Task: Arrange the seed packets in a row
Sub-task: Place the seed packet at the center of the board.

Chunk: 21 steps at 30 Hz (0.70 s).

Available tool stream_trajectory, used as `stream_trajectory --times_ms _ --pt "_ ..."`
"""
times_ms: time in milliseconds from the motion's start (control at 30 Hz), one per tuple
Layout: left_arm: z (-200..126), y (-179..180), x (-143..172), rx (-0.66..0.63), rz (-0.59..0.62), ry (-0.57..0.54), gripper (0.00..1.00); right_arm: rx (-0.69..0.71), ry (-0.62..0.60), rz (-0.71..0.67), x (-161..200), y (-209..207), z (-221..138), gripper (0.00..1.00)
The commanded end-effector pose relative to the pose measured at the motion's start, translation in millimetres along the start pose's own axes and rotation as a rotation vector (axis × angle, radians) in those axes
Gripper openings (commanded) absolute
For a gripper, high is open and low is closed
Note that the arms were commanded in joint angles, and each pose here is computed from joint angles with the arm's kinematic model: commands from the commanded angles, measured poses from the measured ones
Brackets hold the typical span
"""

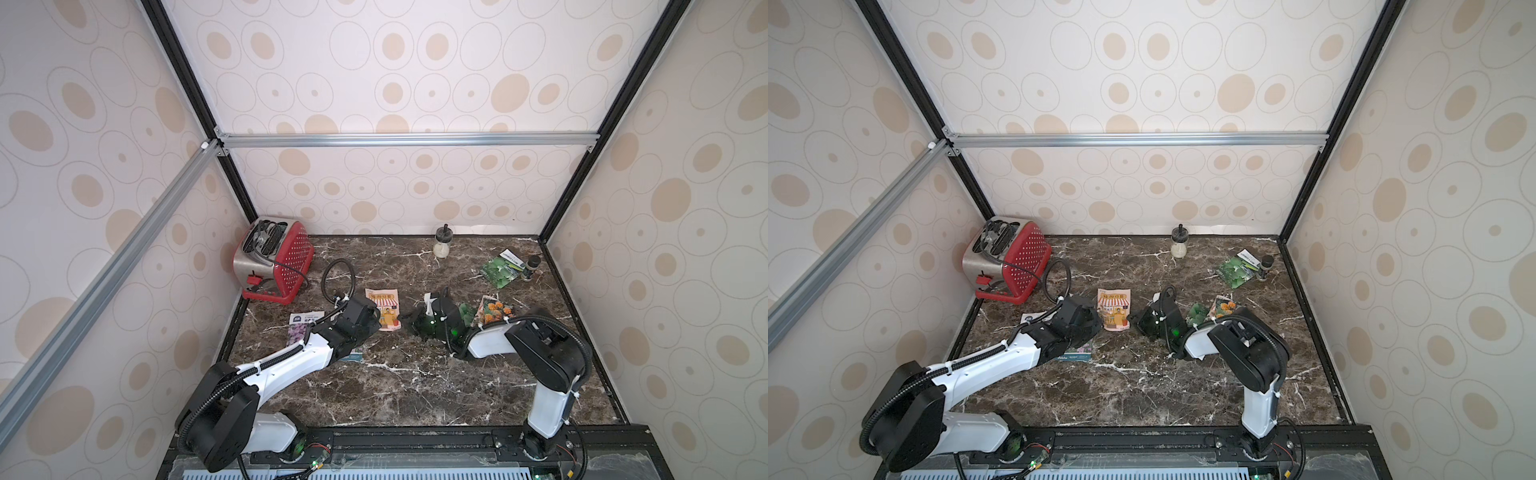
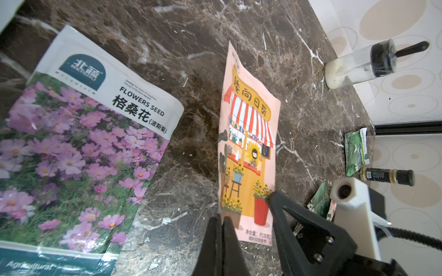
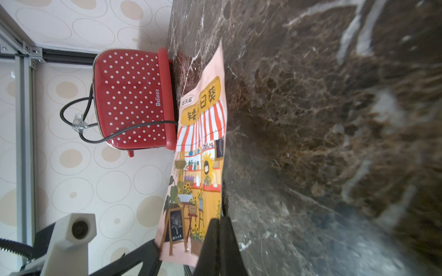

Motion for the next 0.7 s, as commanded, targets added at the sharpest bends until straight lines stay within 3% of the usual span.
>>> stream_trajectory --times_ms 0,200,433,467,567,667 --pt "-6 -4 2 0.023 0.043 0.005 0.00 0.096 0.020 -0.112 11 -11 -18 0.00" --pt "1 2 19 0.018 0.081 0.055 0.00 0.226 0.063 -0.219 28 -32 -41 0.00" --pt "4 11 34 0.003 0.102 0.091 0.00 0.295 0.147 -0.243 45 -55 -42 0.00" --pt "2 12 34 0.003 0.105 0.092 0.04 0.308 0.154 -0.250 46 -57 -43 0.00" --pt "-6 13 29 -0.002 0.119 0.076 0.34 0.332 0.178 -0.293 47 -58 -47 0.00" --pt "-18 16 21 -0.018 0.136 0.041 0.51 0.340 0.199 -0.336 48 -55 -49 0.00"
Point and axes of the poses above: each gripper's point midway between its finger pads, its own z axis out along the fingers, its own y axis along the line the jaws close on, x = y × z, the point moved 2 cm from there along -z, back along the fingers, and after that the axes turned 2 degrees about -z, right-handed, at the moved point
